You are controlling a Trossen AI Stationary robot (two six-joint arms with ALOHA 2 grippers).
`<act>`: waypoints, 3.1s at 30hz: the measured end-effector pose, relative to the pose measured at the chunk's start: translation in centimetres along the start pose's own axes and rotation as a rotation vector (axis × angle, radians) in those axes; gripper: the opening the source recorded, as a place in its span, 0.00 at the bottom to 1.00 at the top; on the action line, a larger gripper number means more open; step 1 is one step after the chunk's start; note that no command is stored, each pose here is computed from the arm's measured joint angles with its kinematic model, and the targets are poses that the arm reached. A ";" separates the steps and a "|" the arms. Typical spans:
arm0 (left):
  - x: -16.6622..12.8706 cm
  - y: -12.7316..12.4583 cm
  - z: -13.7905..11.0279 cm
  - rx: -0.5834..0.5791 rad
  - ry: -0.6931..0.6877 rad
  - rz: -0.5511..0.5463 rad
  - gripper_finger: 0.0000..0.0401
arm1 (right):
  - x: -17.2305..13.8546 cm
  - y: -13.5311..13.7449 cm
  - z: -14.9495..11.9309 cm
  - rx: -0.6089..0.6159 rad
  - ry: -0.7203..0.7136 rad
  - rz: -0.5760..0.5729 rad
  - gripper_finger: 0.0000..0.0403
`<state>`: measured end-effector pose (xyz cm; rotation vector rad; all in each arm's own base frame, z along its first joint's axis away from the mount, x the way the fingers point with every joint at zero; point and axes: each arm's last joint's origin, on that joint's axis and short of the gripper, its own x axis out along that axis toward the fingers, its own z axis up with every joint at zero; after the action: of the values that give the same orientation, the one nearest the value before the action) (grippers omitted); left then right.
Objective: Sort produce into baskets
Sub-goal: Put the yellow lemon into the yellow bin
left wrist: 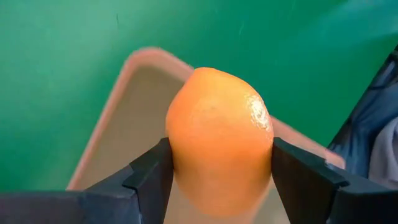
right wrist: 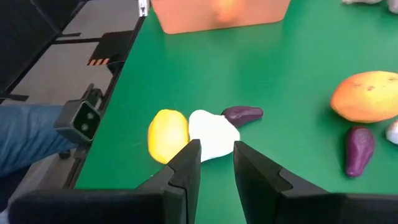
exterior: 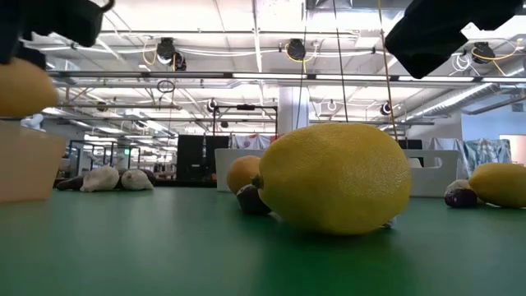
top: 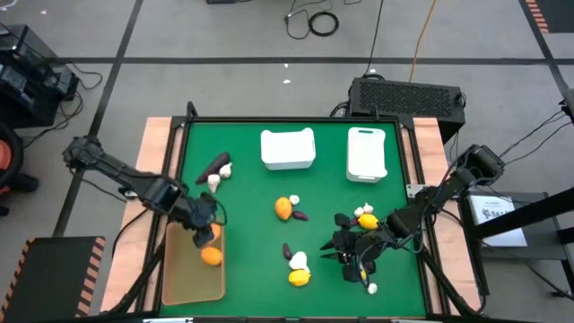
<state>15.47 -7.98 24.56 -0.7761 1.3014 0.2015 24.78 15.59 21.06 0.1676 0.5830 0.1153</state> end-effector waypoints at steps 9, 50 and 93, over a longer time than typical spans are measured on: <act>2.3 -1.1 -0.9 0.048 0.072 0.099 0.62 | 0.0 0.0 0.0 0.003 -0.002 -0.005 0.21; 1.9 -5.5 8.0 0.400 -0.386 -0.076 0.76 | 0.0 -0.1 0.0 0.003 -0.009 -0.025 0.21; 8.5 -8.7 12.6 0.767 -0.543 -0.157 0.76 | -6.0 -8.3 -6.2 0.246 0.714 -0.479 0.79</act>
<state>32.63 -9.05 21.03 -0.1365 0.6998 -0.2029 16.89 7.29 17.63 0.2207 1.3334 -0.3810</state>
